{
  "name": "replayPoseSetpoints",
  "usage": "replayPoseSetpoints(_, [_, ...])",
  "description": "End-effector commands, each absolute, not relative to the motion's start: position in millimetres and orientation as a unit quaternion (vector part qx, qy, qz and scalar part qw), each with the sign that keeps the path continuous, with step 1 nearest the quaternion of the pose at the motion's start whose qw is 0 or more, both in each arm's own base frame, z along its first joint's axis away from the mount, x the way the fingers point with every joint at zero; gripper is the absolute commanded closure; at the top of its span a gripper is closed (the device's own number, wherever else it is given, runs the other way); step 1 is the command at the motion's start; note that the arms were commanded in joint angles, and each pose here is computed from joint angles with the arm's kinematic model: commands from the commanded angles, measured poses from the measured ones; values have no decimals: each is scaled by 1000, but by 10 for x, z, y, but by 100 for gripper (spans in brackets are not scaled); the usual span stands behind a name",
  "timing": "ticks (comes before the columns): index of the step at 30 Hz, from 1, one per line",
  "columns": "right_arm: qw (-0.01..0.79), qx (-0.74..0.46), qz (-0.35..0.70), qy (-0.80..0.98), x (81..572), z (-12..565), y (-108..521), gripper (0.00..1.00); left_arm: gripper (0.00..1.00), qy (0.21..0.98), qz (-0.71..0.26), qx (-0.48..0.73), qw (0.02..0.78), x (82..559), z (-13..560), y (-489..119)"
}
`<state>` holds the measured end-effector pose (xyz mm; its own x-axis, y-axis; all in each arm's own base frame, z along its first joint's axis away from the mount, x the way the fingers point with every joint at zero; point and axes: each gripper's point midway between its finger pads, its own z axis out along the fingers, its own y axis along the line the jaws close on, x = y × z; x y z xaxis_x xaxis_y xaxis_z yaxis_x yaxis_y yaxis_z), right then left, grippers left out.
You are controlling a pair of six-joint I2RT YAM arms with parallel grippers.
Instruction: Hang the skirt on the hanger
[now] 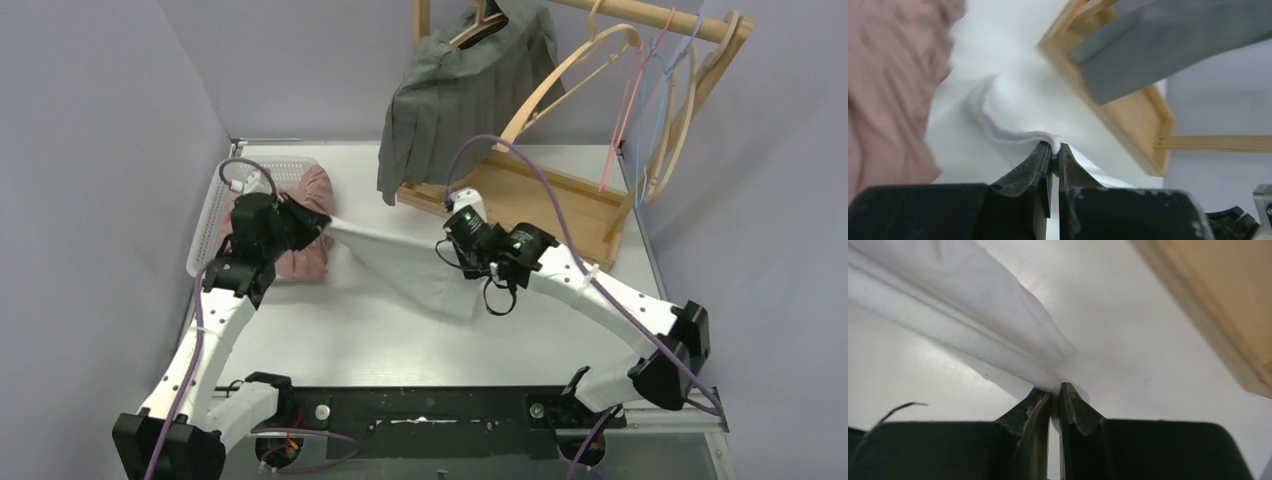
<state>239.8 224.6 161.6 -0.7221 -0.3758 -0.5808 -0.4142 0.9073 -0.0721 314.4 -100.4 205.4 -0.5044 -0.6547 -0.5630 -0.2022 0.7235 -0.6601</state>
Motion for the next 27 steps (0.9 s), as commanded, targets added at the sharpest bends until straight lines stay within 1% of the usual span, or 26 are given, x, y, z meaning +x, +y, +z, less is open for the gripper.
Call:
replayPoseSetpoints(1, [412, -134, -118, 894, 2643, 2540, 1442, 100, 100, 781, -315, -212, 496, 3404, 2991, -1057])
replayPoseSetpoints(4, [446, -134, -97, 880, 2642, 2907, 1408, 100, 100, 765, -335, -191, 516, 3536, 3321, -1078])
replayPoseSetpoints(6, [449, -152, -63, 878, 2594, 2979, 1483, 100, 100, 765, -329, -181, 523, 3584, 3409, -1054])
replayPoseSetpoints(8, [440, -182, -26, 879, 2505, 2930, 1601, 100, 100, 772, -323, -173, 520, 3564, 3387, -1051])
replayPoseSetpoints(10, [416, -217, 10, 883, 2371, 2763, 1746, 99, 100, 781, -326, -170, 505, 3469, 3250, -1076])
replayPoseSetpoints(13, [362, -278, 64, 887, 2058, 2438, 2003, 98, 100, 802, -321, -175, 472, 3201, 2879, -1071])
replayPoseSetpoints(17, [264, -377, 158, 873, 1370, 1975, 2463, 95, 100, 839, -290, -204, 413, 2649, 2266, -965])
replayPoseSetpoints(18, [236, -404, 184, 865, 1163, 1890, 2574, 91, 96, 847, -279, -215, 399, 2518, 2137, -924])
replayPoseSetpoints(19, [204, -428, 209, 855, 950, 1811, 2673, 86, 89, 854, -268, -226, 385, 2379, 2023, -884])
replayPoseSetpoints(20, [174, -449, 228, 846, 768, 1739, 2747, 78, 78, 859, -256, -238, 375, 2266, 1940, -837])
replayPoseSetpoints(21, [152, -467, 239, 838, 620, 1681, 2798, 64, 66, 863, -238, -252, 368, 2150, 1883, -766])
replayPoseSetpoints(22, [137, -481, 238, 833, 513, 1622, 2834, 52, 57, 862, -215, -266, 374, 2069, 1880, -667])
replayPoseSetpoints(23, [141, -481, 232, 833, 504, 1603, 2850, 43, 52, 861, -199, -273, 381, 2009, 1902, -592])
replayPoseSetpoints(24, [154, -474, 227, 837, 546, 1607, 2863, 36, 48, 857, -185, -277, 392, 1967, 1953, -524])
replayPoseSetpoints(25, [170, -463, 225, 841, 607, 1634, 2881, 32, 47, 853, -179, -273, 407, 1955, 2022, -486])
replayPoseSetpoints(27, [225, -418, 207, 856, 856, 1720, 2894, 29, 46, 850, -178, -252, 427, 1993, 2132, -479])
